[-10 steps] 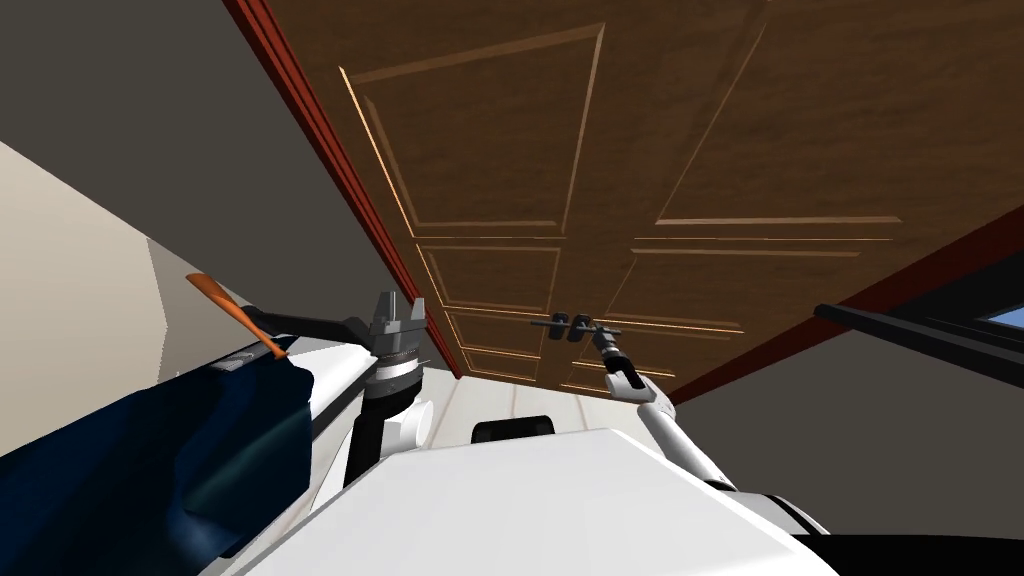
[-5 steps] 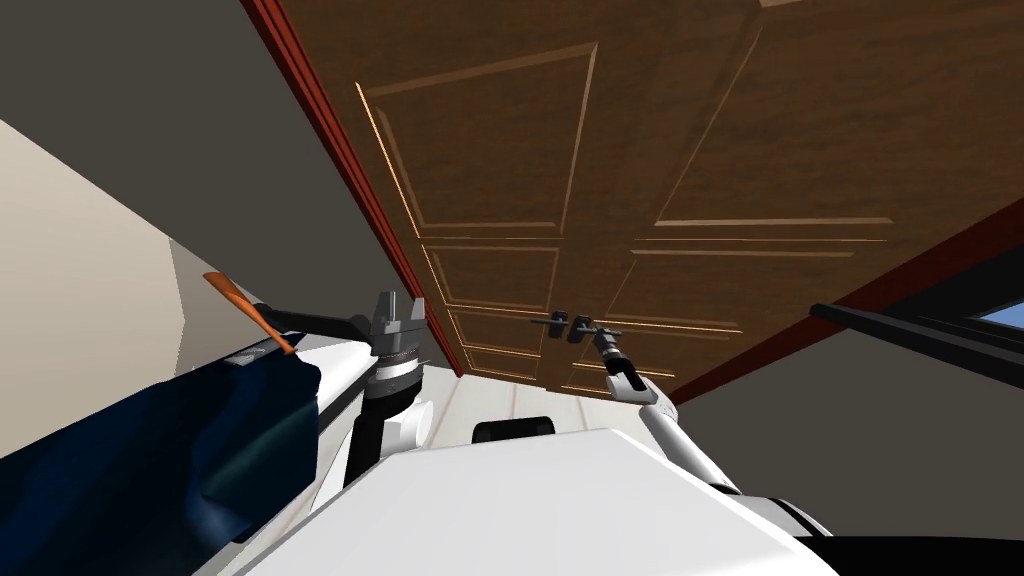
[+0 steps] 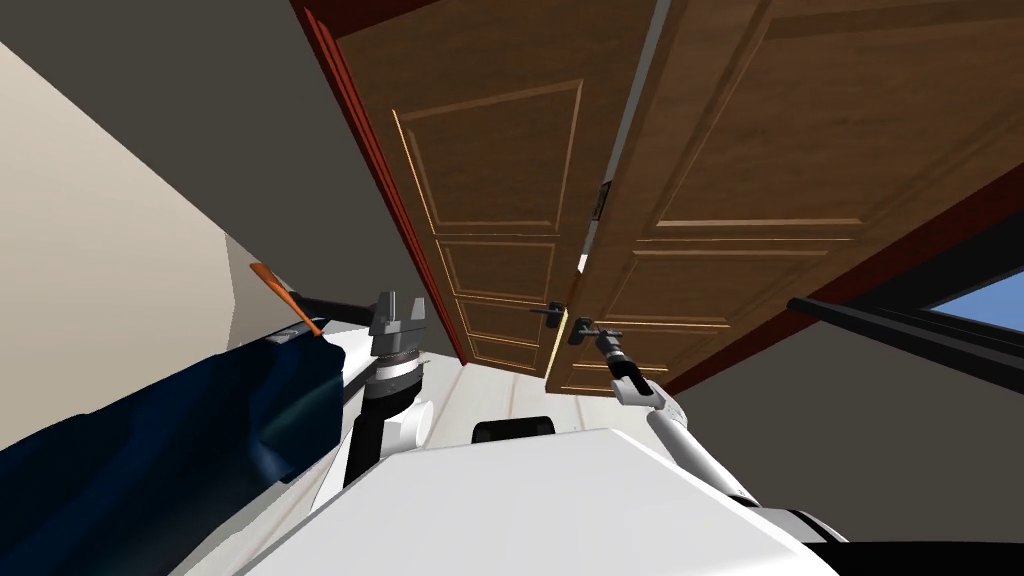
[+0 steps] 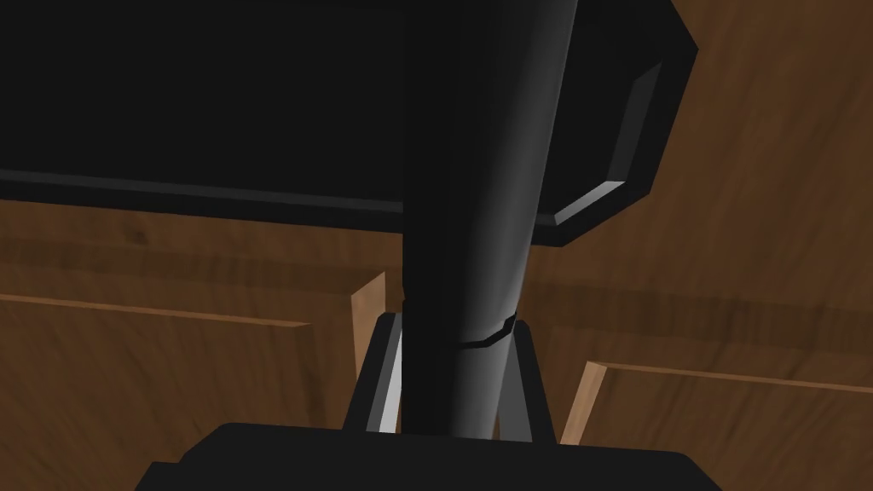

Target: Pull the door open

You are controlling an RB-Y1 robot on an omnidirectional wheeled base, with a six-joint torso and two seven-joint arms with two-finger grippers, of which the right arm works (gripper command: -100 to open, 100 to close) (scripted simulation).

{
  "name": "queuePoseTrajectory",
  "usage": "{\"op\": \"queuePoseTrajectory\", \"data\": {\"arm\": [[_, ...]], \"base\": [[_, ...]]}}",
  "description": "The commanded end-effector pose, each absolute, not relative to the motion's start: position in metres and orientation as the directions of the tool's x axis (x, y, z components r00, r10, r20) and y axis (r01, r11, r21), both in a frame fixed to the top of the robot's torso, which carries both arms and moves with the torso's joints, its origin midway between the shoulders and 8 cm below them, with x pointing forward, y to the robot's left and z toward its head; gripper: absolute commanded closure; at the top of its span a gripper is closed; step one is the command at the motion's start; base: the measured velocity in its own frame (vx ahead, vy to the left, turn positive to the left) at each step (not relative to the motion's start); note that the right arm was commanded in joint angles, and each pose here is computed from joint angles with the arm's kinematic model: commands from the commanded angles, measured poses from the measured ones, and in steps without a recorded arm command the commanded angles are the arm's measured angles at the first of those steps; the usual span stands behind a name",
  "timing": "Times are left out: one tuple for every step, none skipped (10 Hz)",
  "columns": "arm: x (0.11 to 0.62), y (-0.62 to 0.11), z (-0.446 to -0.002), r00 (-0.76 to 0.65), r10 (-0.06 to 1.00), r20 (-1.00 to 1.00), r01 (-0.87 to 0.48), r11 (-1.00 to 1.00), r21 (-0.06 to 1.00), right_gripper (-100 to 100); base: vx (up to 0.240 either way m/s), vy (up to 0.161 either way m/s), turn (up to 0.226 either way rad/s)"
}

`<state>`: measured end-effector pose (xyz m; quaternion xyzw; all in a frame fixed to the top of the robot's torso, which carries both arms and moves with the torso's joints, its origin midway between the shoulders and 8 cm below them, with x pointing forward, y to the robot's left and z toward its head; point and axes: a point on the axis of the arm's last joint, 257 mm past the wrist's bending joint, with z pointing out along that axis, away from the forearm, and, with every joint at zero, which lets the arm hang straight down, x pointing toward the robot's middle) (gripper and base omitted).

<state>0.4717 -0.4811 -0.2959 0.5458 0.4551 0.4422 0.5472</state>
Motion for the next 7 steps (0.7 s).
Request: {"op": "queuePoseTrajectory", "data": {"arm": [[0.468, -0.483, -0.295, 0.184, 0.983, -0.019, 0.015, 0.017, 1.000, 100], [0.467, -0.475, -0.294, 0.159, 0.987, -0.015, 0.011, 0.014, 1.000, 100], [0.467, -0.470, -0.294, 0.143, 0.990, -0.012, 0.008, 0.011, 1.000, 100], [0.467, -0.462, -0.293, 0.121, 0.993, -0.007, 0.004, 0.006, 1.000, 100], [0.467, -0.455, -0.293, 0.104, 0.995, -0.003, 0.001, 0.002, 1.000, 100], [0.469, -0.463, -0.294, 0.120, 0.993, -0.007, 0.006, 0.006, 1.000, 100], [0.462, -0.459, -0.294, 0.094, 0.996, -0.007, 0.004, 0.006, 1.000, 100]], "base": [[-0.200, -0.015, 0.104], [-0.202, -0.068, 0.180], [-0.182, -0.095, 0.182], [-0.208, -0.093, 0.178], [-0.205, -0.091, 0.146], [-0.084, -0.041, 0.041], [-0.141, -0.041, 0.131]]}}
